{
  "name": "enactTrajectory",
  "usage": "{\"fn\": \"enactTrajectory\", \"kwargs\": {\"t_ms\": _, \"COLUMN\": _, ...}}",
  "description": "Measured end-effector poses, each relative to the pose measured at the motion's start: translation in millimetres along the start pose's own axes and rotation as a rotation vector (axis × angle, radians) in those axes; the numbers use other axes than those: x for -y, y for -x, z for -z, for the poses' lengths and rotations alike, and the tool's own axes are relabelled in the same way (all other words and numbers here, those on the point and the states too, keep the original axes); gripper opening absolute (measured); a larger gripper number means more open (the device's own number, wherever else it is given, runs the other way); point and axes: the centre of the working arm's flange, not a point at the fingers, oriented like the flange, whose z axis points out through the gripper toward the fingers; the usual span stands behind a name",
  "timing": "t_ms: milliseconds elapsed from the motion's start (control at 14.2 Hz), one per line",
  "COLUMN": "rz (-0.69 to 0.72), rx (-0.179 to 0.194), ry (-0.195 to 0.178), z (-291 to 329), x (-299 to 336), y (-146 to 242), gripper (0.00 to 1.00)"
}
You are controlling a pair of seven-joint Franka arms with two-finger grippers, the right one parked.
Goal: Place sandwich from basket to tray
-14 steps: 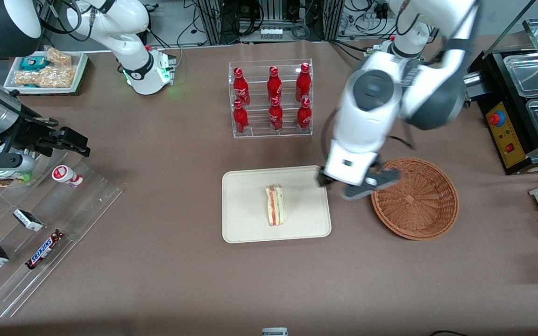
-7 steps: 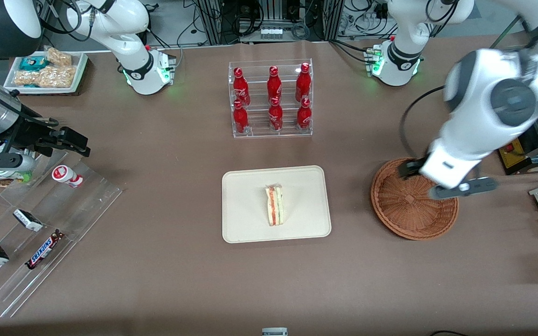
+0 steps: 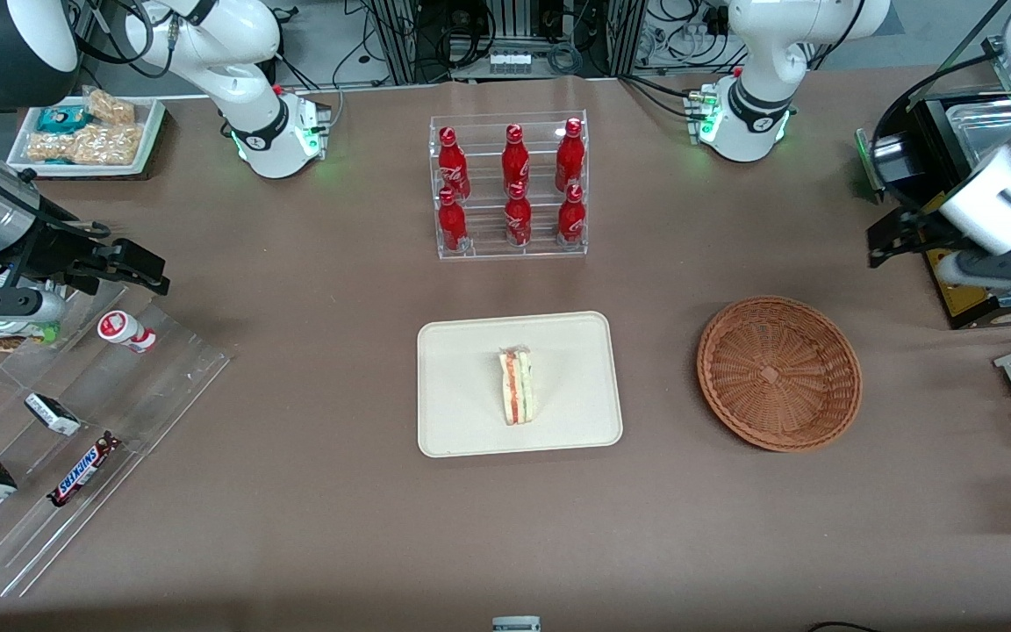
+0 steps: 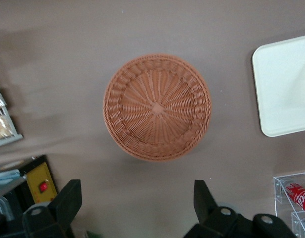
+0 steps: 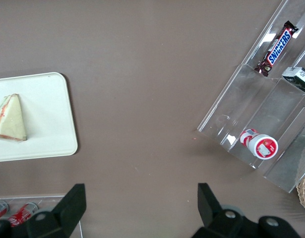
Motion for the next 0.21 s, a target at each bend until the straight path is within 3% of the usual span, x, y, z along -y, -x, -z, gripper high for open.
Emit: {"fn": "enactTrajectory", "kwargs": {"t_ms": 212, "rz": -0.021, "rx": -0.024, "ry": -0.004, "z": 10.9, "x": 3.7, "y": -3.9, "gripper": 1.0}}
